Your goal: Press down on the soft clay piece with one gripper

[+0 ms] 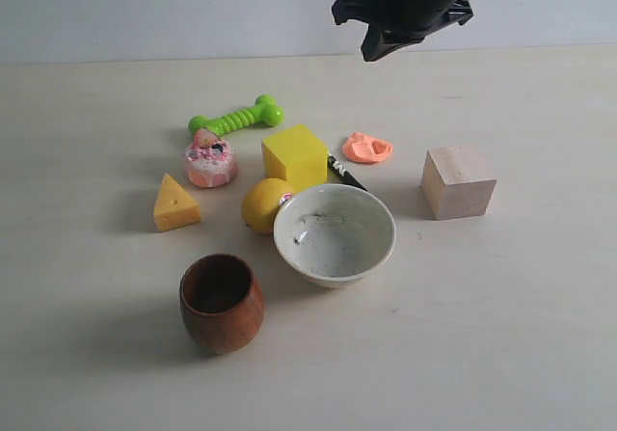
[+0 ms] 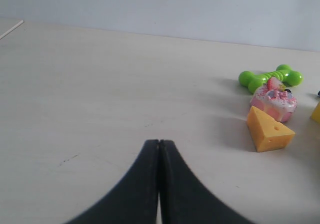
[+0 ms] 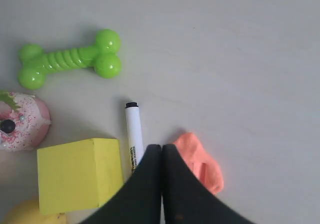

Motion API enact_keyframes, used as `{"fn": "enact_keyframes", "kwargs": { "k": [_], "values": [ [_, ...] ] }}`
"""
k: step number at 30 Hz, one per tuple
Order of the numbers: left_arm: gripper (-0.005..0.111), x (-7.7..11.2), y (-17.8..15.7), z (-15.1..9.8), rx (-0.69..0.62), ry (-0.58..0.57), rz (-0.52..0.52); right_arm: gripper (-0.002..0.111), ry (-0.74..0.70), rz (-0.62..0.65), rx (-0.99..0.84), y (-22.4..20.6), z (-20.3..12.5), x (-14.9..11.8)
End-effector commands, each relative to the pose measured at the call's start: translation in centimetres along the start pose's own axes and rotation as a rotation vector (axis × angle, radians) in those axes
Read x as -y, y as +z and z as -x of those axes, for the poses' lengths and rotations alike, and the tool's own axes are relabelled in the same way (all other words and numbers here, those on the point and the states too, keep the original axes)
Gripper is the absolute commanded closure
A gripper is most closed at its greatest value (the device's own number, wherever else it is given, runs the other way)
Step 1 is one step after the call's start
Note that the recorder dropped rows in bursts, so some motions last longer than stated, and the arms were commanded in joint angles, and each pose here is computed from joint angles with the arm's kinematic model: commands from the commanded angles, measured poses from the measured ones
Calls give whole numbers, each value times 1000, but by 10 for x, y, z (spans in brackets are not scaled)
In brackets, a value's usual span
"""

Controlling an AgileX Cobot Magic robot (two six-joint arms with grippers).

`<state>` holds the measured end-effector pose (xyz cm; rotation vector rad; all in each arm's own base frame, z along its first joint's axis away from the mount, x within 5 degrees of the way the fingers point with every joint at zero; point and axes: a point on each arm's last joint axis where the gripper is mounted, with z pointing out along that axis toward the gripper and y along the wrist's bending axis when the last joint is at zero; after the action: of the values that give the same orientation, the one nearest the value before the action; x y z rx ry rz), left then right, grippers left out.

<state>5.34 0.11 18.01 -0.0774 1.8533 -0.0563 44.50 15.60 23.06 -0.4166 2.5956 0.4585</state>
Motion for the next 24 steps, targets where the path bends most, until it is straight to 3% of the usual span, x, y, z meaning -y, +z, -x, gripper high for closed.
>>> {"fn": "enact_keyframes", "kwargs": {
  "k": [1, 10, 24],
  "values": [
    [107, 1, 0, 1, 14, 0, -10, 108, 43, -2, 89, -23, -25, -4],
    [107, 1, 0, 1, 14, 0, -10, 108, 69, -16, 307, -109, -78, -21],
    [107, 1, 0, 1, 14, 0, -10, 108, -33, 13, 560, -228, -107, -53]
  ]
}}
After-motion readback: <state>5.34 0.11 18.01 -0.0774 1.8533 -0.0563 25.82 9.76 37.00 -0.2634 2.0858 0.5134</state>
